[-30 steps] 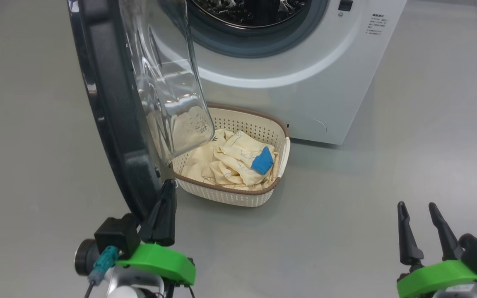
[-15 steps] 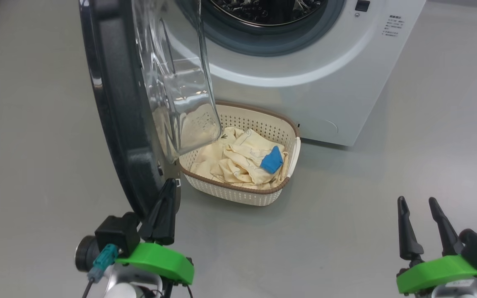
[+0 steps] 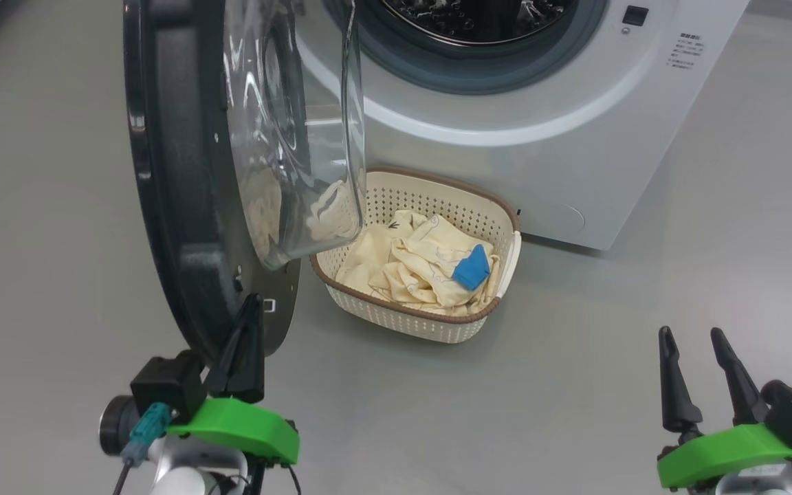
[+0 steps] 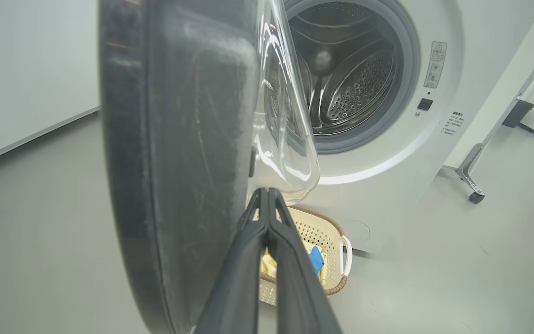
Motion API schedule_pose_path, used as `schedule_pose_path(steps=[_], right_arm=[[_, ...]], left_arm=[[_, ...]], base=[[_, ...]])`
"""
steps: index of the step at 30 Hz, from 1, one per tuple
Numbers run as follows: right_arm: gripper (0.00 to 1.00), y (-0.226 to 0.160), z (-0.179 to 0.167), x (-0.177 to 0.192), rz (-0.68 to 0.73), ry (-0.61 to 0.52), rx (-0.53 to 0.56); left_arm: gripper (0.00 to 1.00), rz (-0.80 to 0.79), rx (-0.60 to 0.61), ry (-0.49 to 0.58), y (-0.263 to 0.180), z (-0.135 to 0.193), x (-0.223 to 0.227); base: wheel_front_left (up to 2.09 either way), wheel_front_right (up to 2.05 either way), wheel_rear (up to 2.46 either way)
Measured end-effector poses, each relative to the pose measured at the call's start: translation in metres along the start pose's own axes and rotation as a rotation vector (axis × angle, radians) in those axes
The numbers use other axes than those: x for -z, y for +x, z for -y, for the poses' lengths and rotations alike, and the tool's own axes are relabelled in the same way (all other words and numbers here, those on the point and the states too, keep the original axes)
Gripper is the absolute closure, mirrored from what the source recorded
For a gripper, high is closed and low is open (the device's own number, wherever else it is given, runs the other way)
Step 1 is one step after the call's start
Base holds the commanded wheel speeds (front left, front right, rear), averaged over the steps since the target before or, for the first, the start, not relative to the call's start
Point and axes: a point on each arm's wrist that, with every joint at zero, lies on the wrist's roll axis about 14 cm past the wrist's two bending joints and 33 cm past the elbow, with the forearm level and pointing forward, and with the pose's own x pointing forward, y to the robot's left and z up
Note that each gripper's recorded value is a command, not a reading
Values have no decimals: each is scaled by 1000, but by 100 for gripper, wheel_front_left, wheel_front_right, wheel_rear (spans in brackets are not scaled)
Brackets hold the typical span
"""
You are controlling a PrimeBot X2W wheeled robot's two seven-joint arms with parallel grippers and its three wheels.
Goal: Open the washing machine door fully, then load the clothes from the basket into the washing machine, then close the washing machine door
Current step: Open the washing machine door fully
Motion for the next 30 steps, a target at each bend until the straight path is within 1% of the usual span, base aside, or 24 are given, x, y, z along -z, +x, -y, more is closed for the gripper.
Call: schedule_pose_path(steps=[11,23,26,27,30], right_arm=[[0,9,-14,8,-24,6,-46],[0,16,-17,18,-54,-9,-77],[0,18,-17,20,-61,-13,-82],[0,21,-17,21,-62,-16,-88],[0,24,-15,21,-64,-26,-92]], left_arm=[[100,13,-147,14,-3,-51,-1],[100,35,-284,40,7,-101,-2],[100,28,-323,61,12,-118,0],[100,23,-355,72,16,-130,-1],[100,23,-414,85,22,-150,-4]], base=[[0,0,0],[0,0,0],[0,0,0],[0,0,0],[0,0,0]])
